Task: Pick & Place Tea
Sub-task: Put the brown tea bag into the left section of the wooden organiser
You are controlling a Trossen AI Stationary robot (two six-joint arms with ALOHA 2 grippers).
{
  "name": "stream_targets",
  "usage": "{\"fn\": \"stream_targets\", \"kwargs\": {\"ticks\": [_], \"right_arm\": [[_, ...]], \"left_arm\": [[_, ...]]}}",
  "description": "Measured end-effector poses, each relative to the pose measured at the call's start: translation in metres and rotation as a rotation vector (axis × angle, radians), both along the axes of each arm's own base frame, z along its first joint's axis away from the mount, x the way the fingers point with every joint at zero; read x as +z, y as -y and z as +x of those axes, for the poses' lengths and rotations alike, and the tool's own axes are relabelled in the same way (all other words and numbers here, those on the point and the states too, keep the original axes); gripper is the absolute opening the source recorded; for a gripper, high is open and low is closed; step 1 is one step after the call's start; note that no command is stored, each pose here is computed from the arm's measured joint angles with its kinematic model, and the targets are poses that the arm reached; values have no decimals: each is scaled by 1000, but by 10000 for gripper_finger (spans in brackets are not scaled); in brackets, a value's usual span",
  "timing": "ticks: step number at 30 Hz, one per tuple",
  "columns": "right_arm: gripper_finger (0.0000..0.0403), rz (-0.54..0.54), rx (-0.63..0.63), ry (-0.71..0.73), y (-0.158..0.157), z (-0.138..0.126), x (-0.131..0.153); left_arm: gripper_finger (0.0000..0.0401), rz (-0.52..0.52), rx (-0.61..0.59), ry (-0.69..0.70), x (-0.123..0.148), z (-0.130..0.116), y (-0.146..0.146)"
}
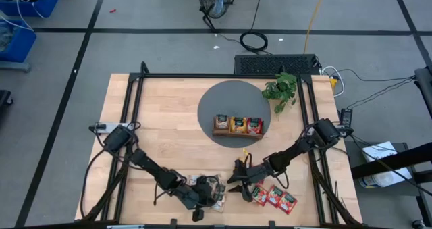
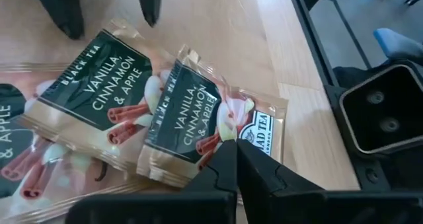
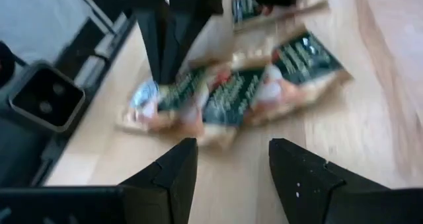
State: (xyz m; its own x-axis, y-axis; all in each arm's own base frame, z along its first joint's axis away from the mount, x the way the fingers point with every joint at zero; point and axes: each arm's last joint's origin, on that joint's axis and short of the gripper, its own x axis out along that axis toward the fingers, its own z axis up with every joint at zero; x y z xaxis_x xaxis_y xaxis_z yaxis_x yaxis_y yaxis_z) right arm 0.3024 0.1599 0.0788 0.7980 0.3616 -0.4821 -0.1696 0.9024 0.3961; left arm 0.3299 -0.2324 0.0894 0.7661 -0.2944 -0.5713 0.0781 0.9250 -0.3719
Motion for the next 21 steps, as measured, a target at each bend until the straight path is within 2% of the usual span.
{"fn": "stream_targets", "kwargs": {"ticks": [7,12,17,21], "right_arm": [[176,69,20,52,0,6,-6],[166,69,30,40,0,5,-8],[140,66,59,4,1,3,-11],[98,39,80,23,0,3,-11]], "left_arm": [[4,21,24,15,0,3,-5],[17,29,21,16,0,3,-5],[5,38,20,21,-1,3,-5],[15,43,21,24,-1,4,-5]]}}
